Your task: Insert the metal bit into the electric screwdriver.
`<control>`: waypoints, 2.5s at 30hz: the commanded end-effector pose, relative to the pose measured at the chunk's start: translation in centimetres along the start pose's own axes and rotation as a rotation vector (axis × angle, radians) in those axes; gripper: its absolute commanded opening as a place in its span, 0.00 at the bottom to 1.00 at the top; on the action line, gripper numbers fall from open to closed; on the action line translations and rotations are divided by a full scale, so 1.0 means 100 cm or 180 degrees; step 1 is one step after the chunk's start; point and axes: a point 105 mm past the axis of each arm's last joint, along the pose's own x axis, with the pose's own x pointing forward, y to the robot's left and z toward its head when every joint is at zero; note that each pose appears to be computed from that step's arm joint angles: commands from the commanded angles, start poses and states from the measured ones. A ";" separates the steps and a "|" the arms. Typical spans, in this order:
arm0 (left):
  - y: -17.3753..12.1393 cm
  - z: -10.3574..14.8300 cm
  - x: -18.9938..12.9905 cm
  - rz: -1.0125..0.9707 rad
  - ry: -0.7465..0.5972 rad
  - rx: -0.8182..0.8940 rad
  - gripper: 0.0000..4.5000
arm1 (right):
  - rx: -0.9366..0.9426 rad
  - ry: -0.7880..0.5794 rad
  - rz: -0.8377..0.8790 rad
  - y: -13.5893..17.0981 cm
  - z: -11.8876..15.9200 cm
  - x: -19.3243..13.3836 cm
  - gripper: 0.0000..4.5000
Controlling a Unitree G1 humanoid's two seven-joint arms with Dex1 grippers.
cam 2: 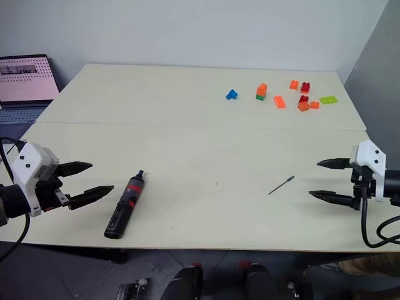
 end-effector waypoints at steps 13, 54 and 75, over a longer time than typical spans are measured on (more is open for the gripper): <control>0.008 -0.002 0.004 0.0359 0.0072 0.0021 1.00 | -0.0140 -0.0107 0.0015 0.003 0.010 0.004 1.00; -0.009 -0.018 0.087 0.0583 0.1343 -0.1462 1.00 | -0.0719 -0.1392 0.2142 0.074 0.121 0.111 1.00; -0.007 -0.024 0.103 0.0647 0.1456 -0.1656 1.00 | -0.0938 -0.1294 0.1825 0.053 0.127 0.105 1.00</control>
